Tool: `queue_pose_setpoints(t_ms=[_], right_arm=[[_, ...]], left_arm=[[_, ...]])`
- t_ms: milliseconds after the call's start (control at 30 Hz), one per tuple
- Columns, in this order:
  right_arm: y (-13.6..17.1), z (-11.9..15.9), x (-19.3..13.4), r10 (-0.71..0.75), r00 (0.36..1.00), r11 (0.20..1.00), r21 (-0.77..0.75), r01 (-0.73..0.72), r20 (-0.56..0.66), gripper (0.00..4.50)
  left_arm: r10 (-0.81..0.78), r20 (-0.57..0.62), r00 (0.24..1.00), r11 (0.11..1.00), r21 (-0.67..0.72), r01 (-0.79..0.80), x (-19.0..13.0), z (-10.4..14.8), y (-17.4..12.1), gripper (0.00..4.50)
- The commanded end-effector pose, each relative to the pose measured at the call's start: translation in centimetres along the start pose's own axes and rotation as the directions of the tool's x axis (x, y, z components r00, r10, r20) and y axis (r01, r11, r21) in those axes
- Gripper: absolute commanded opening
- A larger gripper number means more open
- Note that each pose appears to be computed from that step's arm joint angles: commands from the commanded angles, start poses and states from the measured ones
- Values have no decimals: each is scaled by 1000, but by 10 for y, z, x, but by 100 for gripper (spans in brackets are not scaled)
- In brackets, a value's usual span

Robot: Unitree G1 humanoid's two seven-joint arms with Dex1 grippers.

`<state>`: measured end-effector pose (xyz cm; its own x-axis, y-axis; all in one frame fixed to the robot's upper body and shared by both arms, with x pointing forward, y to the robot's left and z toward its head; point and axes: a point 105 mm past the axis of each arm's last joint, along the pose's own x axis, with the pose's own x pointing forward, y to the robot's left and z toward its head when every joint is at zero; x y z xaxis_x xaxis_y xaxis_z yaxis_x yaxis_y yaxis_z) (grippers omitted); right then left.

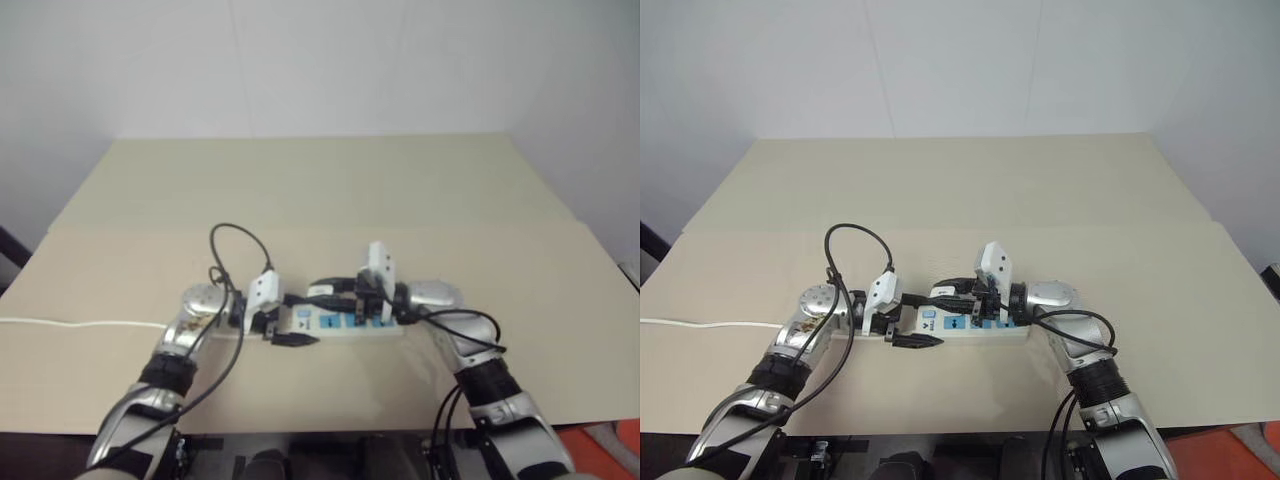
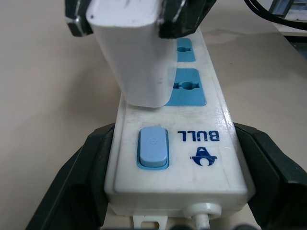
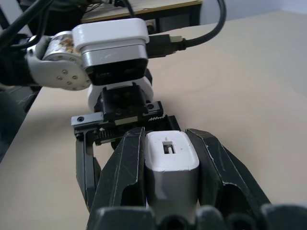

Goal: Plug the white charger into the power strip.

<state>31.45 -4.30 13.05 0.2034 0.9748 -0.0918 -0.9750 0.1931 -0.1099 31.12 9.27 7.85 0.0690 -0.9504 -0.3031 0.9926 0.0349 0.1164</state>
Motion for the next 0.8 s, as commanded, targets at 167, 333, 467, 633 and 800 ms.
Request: queue_pose_setpoints(t_ms=[167, 333, 467, 633, 800], right_arm=[[-11, -30, -45, -53, 990, 999, 6, 54, -127, 112], [-13, -40, -57, -72, 985, 997, 14, 75, -156, 112], [-10, -44, -56, -58, 983, 998, 1, 59, -173, 112], [3, -35, -29, 42, 987, 999, -21, -45, -153, 112], [19, -41, -3, 117, 977, 991, -42, -126, -179, 112]], left_arm=[[11, -95, 995, 999, -49, -16, -22, -21, -8, 328], [29, -103, 994, 998, -51, -34, -27, -22, -8, 328], [32, -104, 994, 998, -51, -37, -27, -23, -9, 328], [25, -99, 995, 999, -46, -30, -22, -21, -7, 328], [21, -93, 995, 999, -42, -25, -19, -20, -6, 328]])
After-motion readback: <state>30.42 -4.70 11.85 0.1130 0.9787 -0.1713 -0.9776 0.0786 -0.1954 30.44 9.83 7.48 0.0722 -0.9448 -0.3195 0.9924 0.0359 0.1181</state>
